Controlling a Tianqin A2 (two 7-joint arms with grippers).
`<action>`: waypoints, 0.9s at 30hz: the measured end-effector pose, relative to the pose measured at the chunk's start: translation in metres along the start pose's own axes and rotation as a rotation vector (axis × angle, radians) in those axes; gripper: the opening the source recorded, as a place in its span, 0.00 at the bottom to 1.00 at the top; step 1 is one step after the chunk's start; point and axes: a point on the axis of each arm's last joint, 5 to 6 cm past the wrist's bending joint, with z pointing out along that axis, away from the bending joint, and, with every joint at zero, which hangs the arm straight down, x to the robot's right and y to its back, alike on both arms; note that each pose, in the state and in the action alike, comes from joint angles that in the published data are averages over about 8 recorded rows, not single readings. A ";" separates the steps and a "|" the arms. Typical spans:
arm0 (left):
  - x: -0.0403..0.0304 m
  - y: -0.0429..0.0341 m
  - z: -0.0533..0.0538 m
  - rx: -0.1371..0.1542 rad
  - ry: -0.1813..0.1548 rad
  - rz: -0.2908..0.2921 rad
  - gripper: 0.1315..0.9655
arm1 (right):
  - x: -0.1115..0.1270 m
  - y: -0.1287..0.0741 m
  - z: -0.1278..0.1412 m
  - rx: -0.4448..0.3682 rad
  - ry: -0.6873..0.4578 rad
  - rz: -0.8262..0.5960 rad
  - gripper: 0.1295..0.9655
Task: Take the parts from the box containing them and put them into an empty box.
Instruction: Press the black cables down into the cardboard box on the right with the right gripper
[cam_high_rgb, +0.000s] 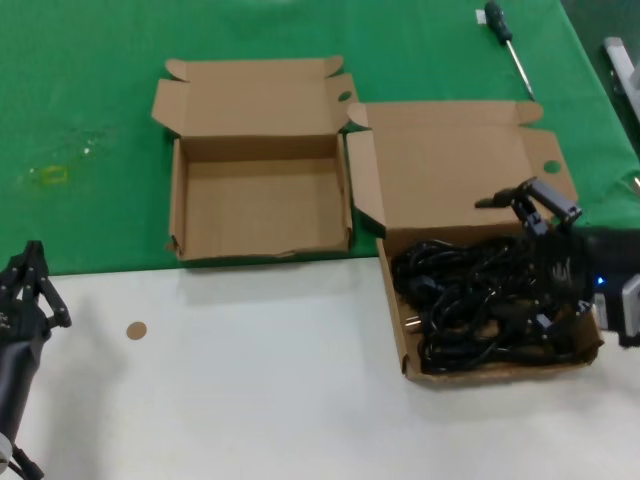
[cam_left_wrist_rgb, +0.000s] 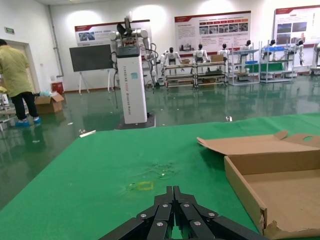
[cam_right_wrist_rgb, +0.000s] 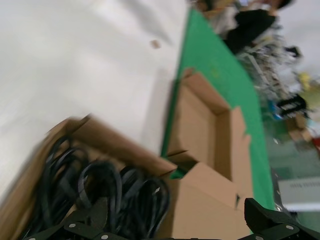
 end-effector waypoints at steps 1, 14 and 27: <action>0.0000 0.0000 0.000 0.000 0.000 0.000 0.03 | 0.000 0.001 0.000 -0.001 -0.016 -0.030 1.00; 0.0000 0.0000 0.000 0.000 0.000 0.000 0.02 | -0.004 0.012 0.015 -0.020 -0.108 -0.267 1.00; 0.0000 0.0000 0.000 0.000 0.000 0.000 0.02 | -0.007 0.024 0.026 -0.061 -0.117 -0.321 0.92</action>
